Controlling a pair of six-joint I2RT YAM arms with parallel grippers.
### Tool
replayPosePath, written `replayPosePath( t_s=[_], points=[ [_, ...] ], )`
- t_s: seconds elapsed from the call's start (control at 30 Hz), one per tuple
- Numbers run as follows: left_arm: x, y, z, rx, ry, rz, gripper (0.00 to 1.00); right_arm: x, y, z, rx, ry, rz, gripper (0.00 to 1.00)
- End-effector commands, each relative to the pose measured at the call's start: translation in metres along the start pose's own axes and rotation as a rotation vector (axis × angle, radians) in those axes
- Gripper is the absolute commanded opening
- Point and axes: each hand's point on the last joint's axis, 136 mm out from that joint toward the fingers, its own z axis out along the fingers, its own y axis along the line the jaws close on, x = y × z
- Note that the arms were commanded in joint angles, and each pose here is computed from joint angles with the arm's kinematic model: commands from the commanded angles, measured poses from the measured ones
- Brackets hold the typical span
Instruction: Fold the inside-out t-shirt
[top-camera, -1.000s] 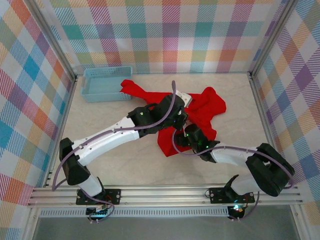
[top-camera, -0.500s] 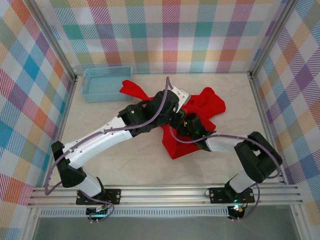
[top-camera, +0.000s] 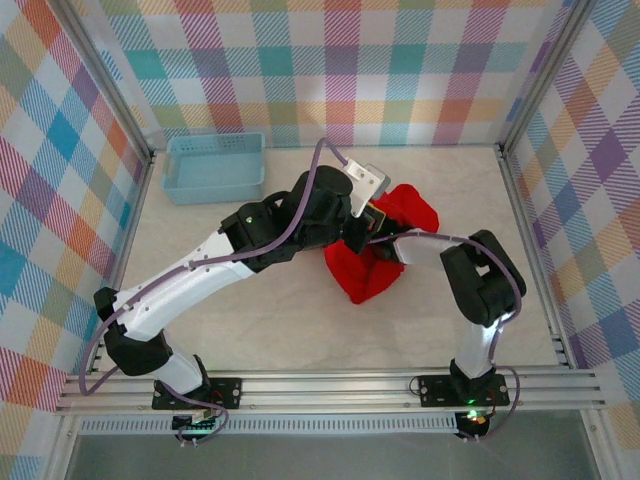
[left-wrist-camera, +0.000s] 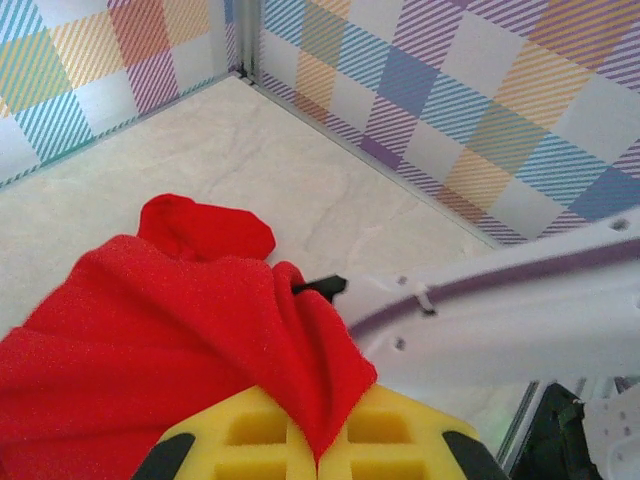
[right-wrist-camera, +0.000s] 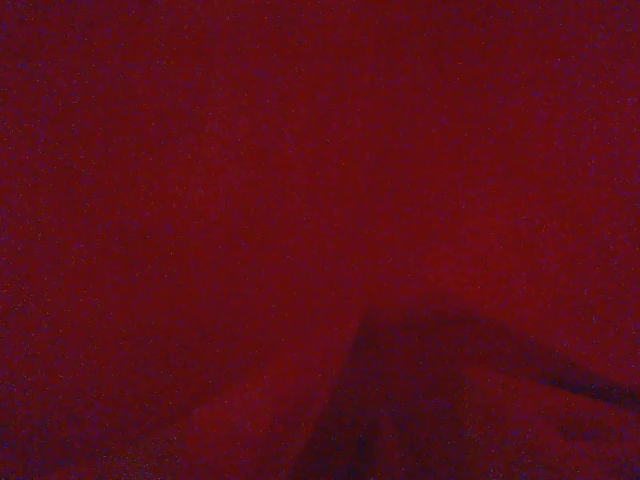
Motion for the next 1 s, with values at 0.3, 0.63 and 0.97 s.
replayPosePath(
  t_s=[0.3, 0.63, 0.97],
  points=[
    [-0.047, -0.025, -0.049, 0.121, -0.169, -0.050, 0.00, 0.042, -0.020, 0.039, 0.164, 0.358, 0.125, 0.84],
    [-0.048, -0.011, -0.052, 0.053, -0.205, -0.076, 0.00, 0.055, -0.020, 0.064, 0.222, 0.524, 0.149, 0.80],
    [-0.040, 0.089, -0.055, -0.319, -0.212, -0.206, 0.00, 0.032, -0.003, 0.037, 0.019, 0.325, 0.118, 0.03]
  ],
)
